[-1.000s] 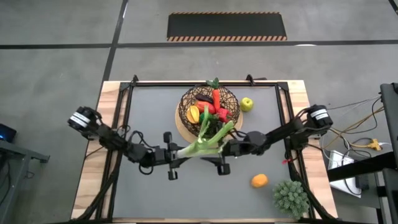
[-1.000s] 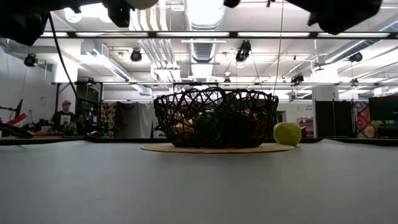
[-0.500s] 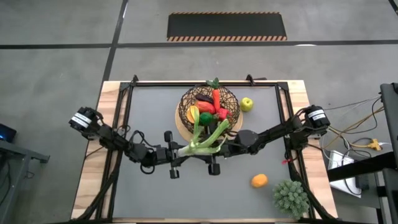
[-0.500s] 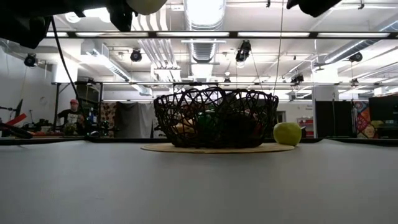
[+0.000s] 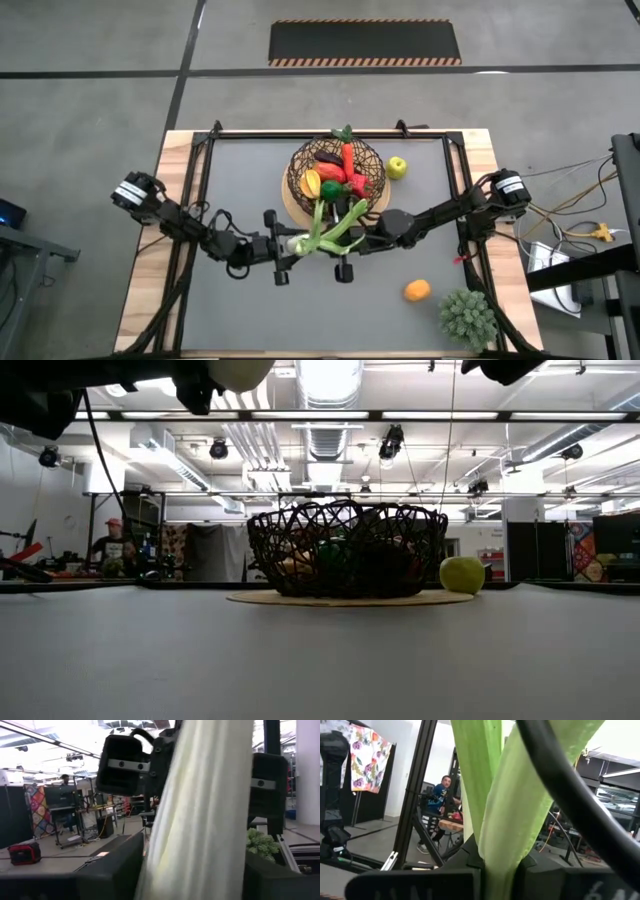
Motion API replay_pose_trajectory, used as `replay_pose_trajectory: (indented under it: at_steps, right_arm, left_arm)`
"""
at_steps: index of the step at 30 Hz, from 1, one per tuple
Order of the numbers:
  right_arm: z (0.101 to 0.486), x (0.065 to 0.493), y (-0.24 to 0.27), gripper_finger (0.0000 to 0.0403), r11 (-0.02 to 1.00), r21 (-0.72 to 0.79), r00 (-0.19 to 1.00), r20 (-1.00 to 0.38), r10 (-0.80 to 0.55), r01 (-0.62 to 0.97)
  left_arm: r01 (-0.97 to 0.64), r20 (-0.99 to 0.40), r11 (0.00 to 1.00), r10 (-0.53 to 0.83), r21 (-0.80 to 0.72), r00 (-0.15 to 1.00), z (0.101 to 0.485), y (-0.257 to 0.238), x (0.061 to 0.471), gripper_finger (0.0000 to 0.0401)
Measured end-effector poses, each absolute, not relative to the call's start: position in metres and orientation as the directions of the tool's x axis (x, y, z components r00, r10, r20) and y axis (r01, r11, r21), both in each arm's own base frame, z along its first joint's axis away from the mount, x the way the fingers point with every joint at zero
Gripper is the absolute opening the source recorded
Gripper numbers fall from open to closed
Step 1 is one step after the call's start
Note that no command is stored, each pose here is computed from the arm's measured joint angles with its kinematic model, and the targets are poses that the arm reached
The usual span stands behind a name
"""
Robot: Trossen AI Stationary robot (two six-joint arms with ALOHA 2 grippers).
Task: Build produce basket
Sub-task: Put the celery into the basket
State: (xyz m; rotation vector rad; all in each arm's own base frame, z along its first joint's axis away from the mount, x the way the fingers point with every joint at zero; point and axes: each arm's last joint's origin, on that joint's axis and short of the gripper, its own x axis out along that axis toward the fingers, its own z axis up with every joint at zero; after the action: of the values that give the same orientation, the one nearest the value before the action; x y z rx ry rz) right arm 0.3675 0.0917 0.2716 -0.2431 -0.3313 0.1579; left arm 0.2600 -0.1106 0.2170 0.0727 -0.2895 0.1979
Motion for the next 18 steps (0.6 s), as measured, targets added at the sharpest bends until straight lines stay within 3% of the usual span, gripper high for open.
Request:
replay_pose_trajectory:
  at_steps: [6, 18]
  right_arm:
    - [0.277, 0.363, 0.090, 0.0029, 0.958, -0.265, 0.952, 0.245, 0.181, -0.114]
    - [0.310, 0.342, 0.052, 0.0029, 0.950, -0.260, 0.984, 0.037, -0.172, 0.175]
  left_arm:
    - [-0.214, 0.287, 0.975, 0.190, 0.057, 0.939, 0.217, -0.106, 0.250, 0.0260]
    - [-0.253, 0.312, 0.956, 0.197, 0.150, 0.929, 0.228, -0.081, 0.199, 0.0268]
